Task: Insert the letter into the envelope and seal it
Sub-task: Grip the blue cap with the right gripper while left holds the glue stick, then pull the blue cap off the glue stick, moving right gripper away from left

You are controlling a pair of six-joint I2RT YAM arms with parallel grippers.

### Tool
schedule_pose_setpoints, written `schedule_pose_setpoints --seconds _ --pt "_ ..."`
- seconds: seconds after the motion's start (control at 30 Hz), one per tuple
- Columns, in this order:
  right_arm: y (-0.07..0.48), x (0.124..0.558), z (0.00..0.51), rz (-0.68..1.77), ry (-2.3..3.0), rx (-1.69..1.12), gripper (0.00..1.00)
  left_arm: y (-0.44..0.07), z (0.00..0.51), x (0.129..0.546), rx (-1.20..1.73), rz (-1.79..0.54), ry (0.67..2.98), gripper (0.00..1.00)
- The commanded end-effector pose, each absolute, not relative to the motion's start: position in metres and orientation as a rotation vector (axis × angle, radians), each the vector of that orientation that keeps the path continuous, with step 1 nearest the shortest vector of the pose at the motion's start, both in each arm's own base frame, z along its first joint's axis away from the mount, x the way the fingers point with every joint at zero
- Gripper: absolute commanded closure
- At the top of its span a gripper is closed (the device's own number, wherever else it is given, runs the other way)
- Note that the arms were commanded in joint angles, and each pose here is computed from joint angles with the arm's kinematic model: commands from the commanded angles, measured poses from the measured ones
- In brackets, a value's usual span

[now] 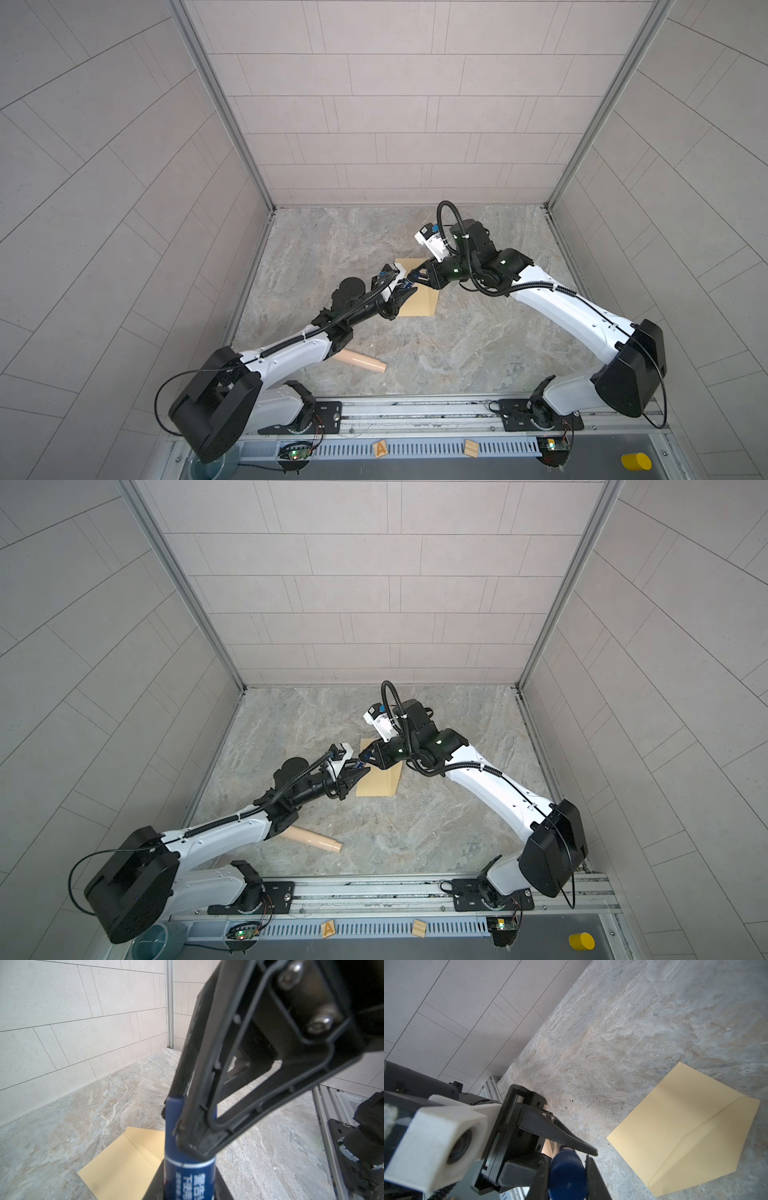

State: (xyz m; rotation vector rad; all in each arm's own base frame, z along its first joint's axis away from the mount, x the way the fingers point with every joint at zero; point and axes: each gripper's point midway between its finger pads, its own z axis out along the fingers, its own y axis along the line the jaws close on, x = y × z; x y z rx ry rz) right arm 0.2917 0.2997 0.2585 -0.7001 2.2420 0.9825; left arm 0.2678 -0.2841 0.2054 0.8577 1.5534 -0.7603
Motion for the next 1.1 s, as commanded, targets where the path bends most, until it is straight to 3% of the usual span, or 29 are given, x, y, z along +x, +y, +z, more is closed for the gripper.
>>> schedule_pose_setpoints --seconds 0.0,1.07 --pt "0.281 0.304 0.289 0.898 2.139 -0.680 1.00 -0.287 0.197 0.267 0.898 -0.740 1.578 1.00" --pt "0.251 0.317 0.301 0.862 2.109 -0.595 1.00 -0.297 0.180 0.262 0.969 -0.720 1.603 1.00"
